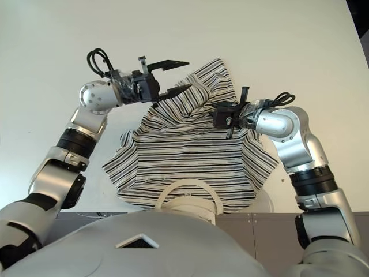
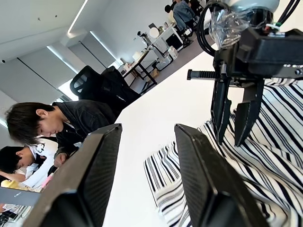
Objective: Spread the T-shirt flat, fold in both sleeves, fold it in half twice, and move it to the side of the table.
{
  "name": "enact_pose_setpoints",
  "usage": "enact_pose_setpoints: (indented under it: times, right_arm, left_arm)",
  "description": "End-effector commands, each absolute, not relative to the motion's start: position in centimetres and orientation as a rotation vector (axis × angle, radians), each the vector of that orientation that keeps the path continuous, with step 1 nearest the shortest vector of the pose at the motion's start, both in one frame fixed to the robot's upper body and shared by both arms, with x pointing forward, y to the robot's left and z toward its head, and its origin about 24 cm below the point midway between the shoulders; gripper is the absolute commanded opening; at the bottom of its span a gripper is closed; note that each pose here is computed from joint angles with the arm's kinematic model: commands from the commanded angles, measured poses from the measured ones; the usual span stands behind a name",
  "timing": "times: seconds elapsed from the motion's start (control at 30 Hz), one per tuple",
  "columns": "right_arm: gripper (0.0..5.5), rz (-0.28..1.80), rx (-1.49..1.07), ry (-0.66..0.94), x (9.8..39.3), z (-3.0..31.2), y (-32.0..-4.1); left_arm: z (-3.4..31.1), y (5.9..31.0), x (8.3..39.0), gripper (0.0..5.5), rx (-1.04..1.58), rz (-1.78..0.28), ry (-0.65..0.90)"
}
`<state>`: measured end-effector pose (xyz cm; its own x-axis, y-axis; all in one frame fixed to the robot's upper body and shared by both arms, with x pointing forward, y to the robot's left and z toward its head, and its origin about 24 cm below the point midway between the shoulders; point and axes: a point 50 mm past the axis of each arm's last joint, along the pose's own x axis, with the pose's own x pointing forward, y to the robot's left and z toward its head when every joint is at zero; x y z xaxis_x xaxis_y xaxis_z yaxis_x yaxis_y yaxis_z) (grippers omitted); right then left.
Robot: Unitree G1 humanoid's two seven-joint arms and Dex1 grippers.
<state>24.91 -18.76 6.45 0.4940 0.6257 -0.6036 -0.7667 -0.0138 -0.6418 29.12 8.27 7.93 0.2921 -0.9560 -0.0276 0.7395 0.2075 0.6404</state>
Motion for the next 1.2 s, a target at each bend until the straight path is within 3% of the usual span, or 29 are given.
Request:
enact_pose_setpoints:
  times: [0.03, 0.33, 0.53, 0.73, 1.0, 1.2]
  right_arm:
    - [0.9, 1.095, -1.154, 0.146, 25.0, 6.7, -18.7]
    - [0.9, 1.076, -1.156, 0.115, 25.6, 7.2, -18.4]
    - [0.9, 1.039, -1.145, 0.126, 25.3, 7.1, -19.0]
    - [0.9, 0.975, -1.154, 0.18, 25.8, 6.4, -20.2]
    - [0.9, 0.894, -1.145, 0.072, 27.9, 8.0, -19.2]
    - [0.9, 0.869, -1.151, 0.052, 27.9, 8.4, -20.0]
  left_arm:
    - [7.0, 9.3, 29.3, 2.05, 0.696, -1.206, -0.329]
    - [1.3, 9.3, 30.4, 2.05, 0.933, -1.159, -0.03]
    - [0.7, 13.0, 32.4, 2.05, 1.079, -1.064, 0.206]
    - [0.1, 17.3, 32.4, 2.05, 0.96, -0.878, 0.393]
    - [0.8, 15.7, 33.9, 2.05, 0.875, -0.758, 0.311]
    - [3.4, 17.3, 35.7, 2.05, 0.871, -0.65, 0.231]
